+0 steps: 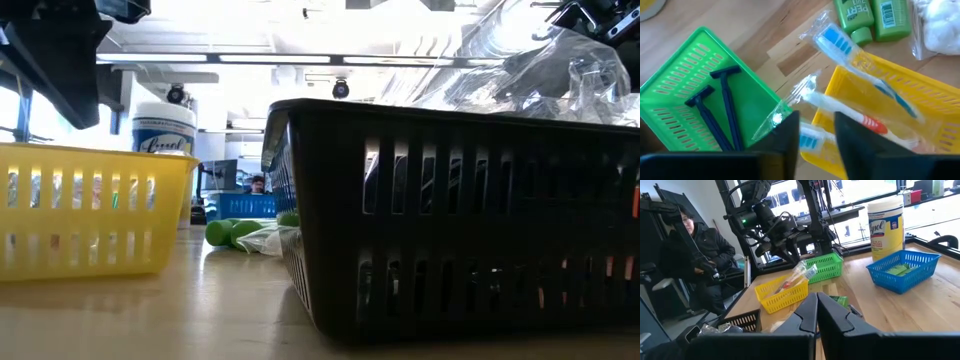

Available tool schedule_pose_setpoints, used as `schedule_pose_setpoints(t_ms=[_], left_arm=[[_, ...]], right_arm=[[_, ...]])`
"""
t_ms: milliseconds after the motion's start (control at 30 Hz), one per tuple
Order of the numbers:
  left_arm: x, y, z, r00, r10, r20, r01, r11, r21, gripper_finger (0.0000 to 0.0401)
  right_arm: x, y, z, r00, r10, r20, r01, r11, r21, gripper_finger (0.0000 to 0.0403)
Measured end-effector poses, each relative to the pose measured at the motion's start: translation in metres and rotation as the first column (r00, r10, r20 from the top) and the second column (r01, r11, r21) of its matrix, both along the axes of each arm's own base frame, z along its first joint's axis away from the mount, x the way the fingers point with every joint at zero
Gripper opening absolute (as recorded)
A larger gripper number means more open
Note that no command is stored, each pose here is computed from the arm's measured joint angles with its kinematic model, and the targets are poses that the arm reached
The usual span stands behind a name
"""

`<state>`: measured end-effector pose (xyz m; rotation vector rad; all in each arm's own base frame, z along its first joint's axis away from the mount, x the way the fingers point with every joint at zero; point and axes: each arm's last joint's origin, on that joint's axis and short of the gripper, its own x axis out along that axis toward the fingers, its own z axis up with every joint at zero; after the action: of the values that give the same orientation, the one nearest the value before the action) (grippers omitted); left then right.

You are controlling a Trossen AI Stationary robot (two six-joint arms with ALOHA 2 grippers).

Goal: Pick & Place Travel size toiletries
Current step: Put the orange toothbrush into the yellow bin, then put the green shampoo into the blue bin

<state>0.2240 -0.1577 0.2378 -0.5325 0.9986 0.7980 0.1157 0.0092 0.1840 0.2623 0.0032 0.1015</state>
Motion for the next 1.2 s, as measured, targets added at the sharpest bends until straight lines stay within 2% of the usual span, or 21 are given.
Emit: schedule_pose_setpoints(t_ms=[133,233,300,367,433,567,667,733,767,833,900,1033,1133,1200], left_arm=[[-0.002,0.001,0.002,1.000,-0.012,-0.028,0.012,1.000,0.015,0.0186],[-0.003,0.003,0.015,0.994,-0.064,-0.083,0.069,0.996,0.056,0.0225],[-0.004,0.004,0.031,0.985,-0.130,-0.115,0.143,0.983,0.118,0.0237],[-0.002,0.005,0.052,0.961,-0.237,-0.139,0.262,0.944,0.199,0.0240],[0.001,0.005,0.071,0.917,-0.362,-0.170,0.397,0.875,0.279,0.0240],[0.007,0.003,0.104,0.772,-0.589,-0.240,0.631,0.660,0.408,0.0212],[0.012,0.011,0.124,0.662,-0.709,-0.243,0.726,0.525,0.445,0.0156],[0.010,0.022,0.136,0.599,-0.774,-0.206,0.758,0.464,0.459,0.0107],[0.008,0.030,0.143,0.581,-0.794,-0.179,0.757,0.447,0.477,0.0080],[0.002,0.049,0.154,0.561,-0.820,-0.109,0.739,0.438,0.512,0.0028],[-0.007,0.070,0.160,0.553,-0.832,-0.038,0.716,0.451,0.533,0.0011],[-0.036,0.106,0.158,0.577,-0.802,0.153,0.593,0.540,0.597,0.0010],[-0.065,0.122,0.142,0.577,-0.764,0.290,0.488,0.607,0.627,0.0002],[-0.081,0.129,0.127,0.564,-0.744,0.359,0.431,0.635,0.640,0.0003]], right_arm=[[0.000,0.000,0.000,1.000,0.000,0.000,0.000,1.000,0.002,0.0002],[0.000,0.000,0.000,1.000,0.000,0.000,0.000,1.000,0.003,0.0002],[0.000,0.000,0.000,1.000,0.000,0.000,0.000,1.000,0.002,0.0002],[0.000,0.000,0.000,1.000,0.000,0.000,0.000,1.000,0.000,0.0002],[0.000,0.000,0.000,1.000,0.000,0.001,0.000,1.000,-0.004,0.0002],[0.000,0.000,0.000,1.000,0.000,0.003,0.000,1.000,-0.020,0.0002],[0.000,0.000,0.000,1.000,0.001,0.003,0.000,1.000,-0.023,0.0002],[0.000,0.000,0.000,1.000,0.000,0.003,0.000,1.000,-0.027,0.0002],[0.000,0.000,0.000,1.000,0.001,0.003,0.000,1.000,-0.027,0.0002],[0.000,0.000,0.000,1.000,0.001,0.003,-0.001,1.000,-0.030,0.0002],[0.000,0.000,0.000,1.000,0.002,0.004,-0.002,1.000,-0.030,0.0002],[0.000,0.001,0.000,1.000,0.022,0.004,-0.022,0.999,-0.031,0.0002],[0.000,0.001,0.000,1.000,0.026,0.003,-0.026,0.999,-0.031,0.0002],[0.000,0.001,0.000,1.000,0.027,0.004,-0.027,0.999,-0.031,0.0002]])
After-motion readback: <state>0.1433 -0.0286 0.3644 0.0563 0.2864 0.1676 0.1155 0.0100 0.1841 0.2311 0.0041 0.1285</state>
